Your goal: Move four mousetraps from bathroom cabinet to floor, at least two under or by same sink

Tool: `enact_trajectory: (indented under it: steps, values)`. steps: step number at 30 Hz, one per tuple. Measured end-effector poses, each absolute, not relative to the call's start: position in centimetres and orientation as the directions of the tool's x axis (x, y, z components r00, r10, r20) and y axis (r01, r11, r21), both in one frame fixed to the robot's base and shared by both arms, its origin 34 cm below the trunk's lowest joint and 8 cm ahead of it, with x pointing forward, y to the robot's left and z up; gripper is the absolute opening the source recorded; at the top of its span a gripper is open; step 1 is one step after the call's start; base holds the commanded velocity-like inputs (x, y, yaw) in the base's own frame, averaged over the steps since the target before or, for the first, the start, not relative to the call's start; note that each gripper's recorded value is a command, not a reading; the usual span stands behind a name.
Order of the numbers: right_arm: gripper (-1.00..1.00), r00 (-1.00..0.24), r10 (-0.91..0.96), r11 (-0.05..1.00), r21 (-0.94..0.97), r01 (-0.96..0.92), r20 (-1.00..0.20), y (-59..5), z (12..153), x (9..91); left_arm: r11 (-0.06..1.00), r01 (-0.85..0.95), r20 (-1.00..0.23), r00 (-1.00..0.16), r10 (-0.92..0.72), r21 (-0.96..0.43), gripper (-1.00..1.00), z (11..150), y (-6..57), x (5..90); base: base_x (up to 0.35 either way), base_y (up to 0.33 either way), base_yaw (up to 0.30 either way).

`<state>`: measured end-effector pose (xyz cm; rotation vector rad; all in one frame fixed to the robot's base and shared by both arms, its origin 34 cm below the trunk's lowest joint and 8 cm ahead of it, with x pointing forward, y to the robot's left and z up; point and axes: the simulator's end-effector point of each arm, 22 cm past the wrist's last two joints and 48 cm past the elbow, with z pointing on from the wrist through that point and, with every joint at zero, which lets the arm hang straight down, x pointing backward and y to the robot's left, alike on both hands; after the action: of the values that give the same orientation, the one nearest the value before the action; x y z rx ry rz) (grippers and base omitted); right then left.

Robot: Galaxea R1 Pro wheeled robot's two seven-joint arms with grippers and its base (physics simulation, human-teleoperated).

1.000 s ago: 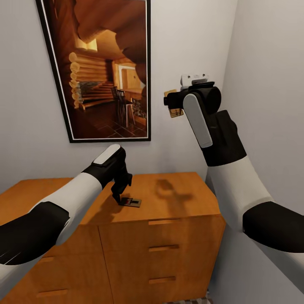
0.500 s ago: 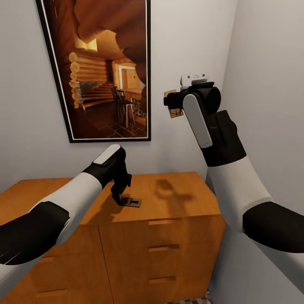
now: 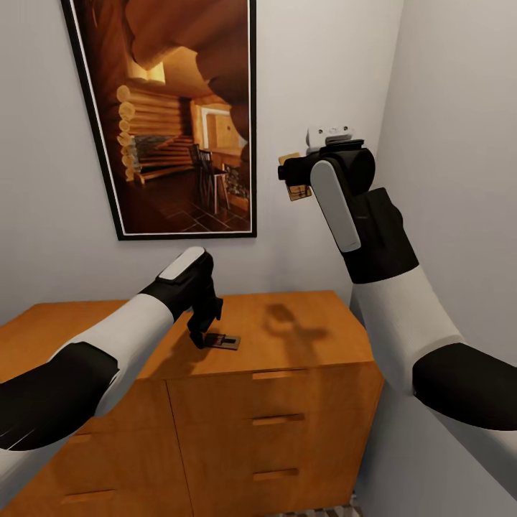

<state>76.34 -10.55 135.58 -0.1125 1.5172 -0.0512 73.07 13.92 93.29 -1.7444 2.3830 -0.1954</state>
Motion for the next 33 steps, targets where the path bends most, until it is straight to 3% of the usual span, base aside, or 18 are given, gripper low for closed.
enact_trajectory:
  steps: [33]
  values:
    - [-1.00,0.055,-0.103,0.994,-0.105,-0.037,-0.993,-10.55,135.62,76.31,0.293,-0.940,-0.051,-0.289,-0.956,-0.176,1.00,92.52,13.73,72.34,0.000,0.000,0.000]
